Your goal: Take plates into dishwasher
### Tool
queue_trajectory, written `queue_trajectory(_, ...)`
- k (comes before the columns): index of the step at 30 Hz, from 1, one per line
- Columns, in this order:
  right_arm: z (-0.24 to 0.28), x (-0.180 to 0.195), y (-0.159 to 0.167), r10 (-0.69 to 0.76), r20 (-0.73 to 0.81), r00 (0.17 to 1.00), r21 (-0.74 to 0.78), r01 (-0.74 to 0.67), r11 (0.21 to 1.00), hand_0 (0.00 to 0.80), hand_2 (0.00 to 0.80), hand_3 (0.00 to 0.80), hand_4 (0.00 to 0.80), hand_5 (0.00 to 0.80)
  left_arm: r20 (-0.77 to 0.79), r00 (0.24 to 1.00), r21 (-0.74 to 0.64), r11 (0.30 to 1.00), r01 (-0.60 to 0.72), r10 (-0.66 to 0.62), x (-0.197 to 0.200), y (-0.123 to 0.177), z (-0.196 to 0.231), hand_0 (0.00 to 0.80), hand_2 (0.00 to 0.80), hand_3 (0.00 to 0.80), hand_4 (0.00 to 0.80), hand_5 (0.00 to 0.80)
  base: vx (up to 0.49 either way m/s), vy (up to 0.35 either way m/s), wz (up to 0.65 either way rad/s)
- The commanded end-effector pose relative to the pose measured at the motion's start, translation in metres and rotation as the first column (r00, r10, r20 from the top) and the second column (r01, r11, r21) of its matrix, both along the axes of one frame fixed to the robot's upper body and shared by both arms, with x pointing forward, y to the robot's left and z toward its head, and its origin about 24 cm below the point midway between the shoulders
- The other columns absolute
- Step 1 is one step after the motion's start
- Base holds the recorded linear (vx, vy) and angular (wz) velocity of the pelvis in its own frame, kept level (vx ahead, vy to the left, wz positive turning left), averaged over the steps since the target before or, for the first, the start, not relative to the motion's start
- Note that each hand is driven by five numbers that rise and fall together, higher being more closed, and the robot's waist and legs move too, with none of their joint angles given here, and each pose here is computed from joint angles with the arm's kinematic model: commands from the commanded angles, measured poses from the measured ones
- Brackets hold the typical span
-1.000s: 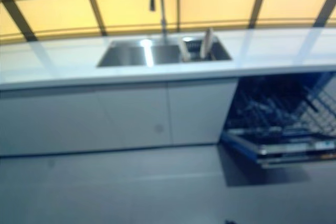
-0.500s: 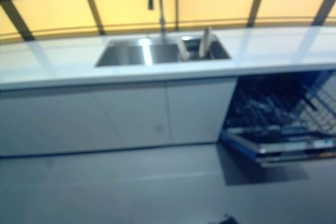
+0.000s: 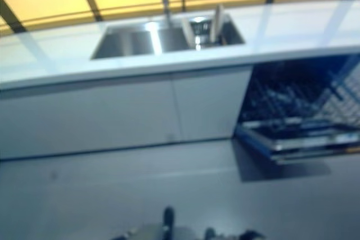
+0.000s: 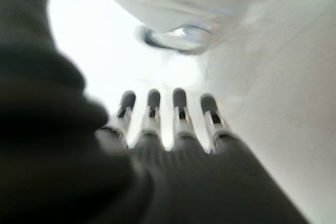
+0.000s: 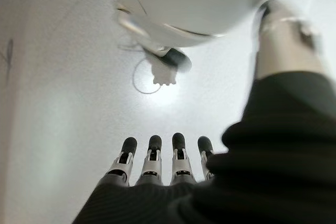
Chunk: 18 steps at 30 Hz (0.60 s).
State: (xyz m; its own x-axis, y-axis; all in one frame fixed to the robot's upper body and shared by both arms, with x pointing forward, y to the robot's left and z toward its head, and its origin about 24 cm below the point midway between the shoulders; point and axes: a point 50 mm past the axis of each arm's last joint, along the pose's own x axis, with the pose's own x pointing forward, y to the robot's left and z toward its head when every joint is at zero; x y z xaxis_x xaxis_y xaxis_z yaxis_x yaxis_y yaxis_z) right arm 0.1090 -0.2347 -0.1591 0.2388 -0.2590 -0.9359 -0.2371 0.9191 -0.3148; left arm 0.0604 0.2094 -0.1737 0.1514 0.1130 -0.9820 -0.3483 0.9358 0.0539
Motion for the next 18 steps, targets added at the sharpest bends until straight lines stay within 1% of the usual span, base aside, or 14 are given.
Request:
queue_trajectory(1,-0.003,-0.010,0.003,-0.004,-0.008,1.000,0.013,0.004,1.000,0.000,0.000,0.000,0.000,0.000,-0.012,0.999,0.010,0.999,-0.045,0.045,-0.009,0.002,-0.001,0.000,0.000,0.000,0.000,0.000,0.297,0.091,-0.14)
queue_trajectory(3,-0.004,-0.012,0.007,0.023,-0.027,0.999,0.025,-0.023,0.999,0.000,0.000,0.000,0.000,0.000,-0.005,0.999,0.030,0.999,-0.041,0.041,-0.007,0.007,0.000,0.000,0.000,0.000,0.000,0.000,0.287,0.058,-0.35)
queue_trajectory(5,-0.006,-0.015,0.011,0.023,-0.043,0.999,0.032,-0.021,0.999,0.000,0.000,0.000,0.000,0.000,0.006,1.000,0.046,0.999,-0.026,0.026,-0.001,0.012,0.002,0.000,0.000,0.000,0.000,0.000,0.289,0.074,-0.29)
queue_trajectory(9,-0.007,-0.020,0.013,0.018,-0.049,0.999,0.020,-0.017,1.000,0.000,0.000,0.000,0.000,0.000,0.022,0.999,0.023,0.999,0.033,-0.033,0.008,0.012,0.003,0.000,0.000,0.000,0.000,0.000,0.243,0.122,-0.17)
queue_trajectory(11,-0.008,-0.024,0.012,0.011,-0.065,0.998,0.006,-0.011,1.000,0.000,0.000,0.000,0.000,0.000,0.016,0.998,0.001,0.998,0.059,-0.059,0.010,0.008,0.003,0.000,0.000,0.000,0.000,0.000,0.219,0.158,0.05)
queue_trajectory(13,-0.008,-0.027,0.009,0.005,-0.079,0.997,-0.011,-0.006,1.000,0.000,0.000,0.000,0.000,0.000,0.010,0.999,-0.022,0.999,0.045,-0.045,0.012,0.003,0.002,0.000,0.000,0.000,0.000,0.000,0.177,0.148,0.04)
queue_trajectory(16,-0.007,-0.027,0.005,-0.005,-0.088,0.996,-0.024,0.003,1.000,0.000,0.000,0.000,0.000,0.000,0.027,0.999,-0.006,1.000,0.019,-0.019,0.015,0.005,0.003,0.000,0.000,0.000,0.000,0.000,0.142,0.146,0.07)
queue_trajectory(18,-0.006,-0.028,0.002,-0.025,-0.091,0.996,-0.031,0.022,0.999,0.000,0.000,0.000,0.000,0.000,0.041,0.999,0.009,0.999,0.032,-0.032,0.020,0.008,0.005,0.000,0.000,0.000,0.000,0.000,0.199,0.184,0.16)
